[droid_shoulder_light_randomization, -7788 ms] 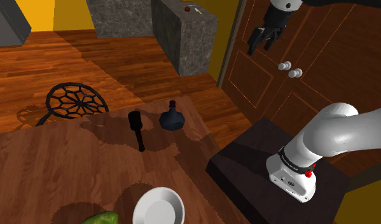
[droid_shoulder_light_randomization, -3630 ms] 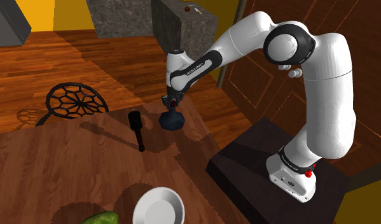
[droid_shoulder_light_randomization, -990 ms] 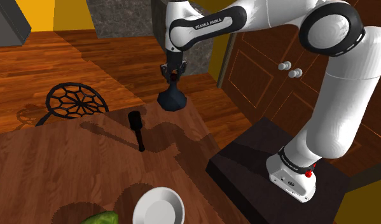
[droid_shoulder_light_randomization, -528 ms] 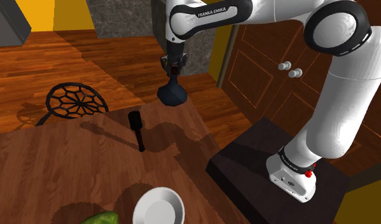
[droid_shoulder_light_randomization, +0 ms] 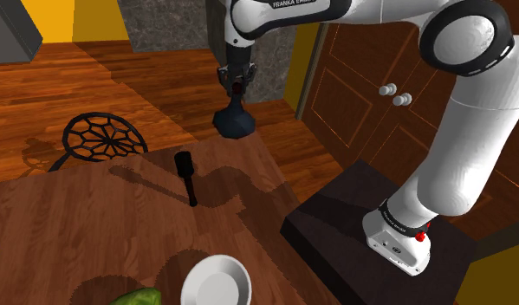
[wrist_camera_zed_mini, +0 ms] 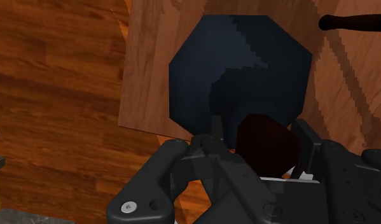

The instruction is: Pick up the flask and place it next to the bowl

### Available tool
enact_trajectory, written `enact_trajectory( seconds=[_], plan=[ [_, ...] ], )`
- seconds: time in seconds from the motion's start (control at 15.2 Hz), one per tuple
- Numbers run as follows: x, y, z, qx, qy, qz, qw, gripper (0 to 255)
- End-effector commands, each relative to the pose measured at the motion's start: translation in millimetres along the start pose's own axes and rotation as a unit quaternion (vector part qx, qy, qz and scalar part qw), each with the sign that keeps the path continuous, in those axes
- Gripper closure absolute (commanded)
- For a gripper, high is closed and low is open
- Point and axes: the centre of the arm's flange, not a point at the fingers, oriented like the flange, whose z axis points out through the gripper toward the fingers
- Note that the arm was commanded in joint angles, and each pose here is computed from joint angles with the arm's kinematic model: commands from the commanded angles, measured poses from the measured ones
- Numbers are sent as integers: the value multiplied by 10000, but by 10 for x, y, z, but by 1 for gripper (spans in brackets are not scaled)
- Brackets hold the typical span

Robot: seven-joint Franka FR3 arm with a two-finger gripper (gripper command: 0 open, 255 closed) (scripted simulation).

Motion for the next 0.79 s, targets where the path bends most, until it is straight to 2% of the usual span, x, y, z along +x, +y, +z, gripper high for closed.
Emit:
enact_trajectory(
  seconds=[0.0, 0.73],
  plan=[
    [-154, -141, -28, 4, 9, -2, 10000, 255],
    [-1241, -1103, 10, 4, 9, -2, 10000, 255]
  ],
)
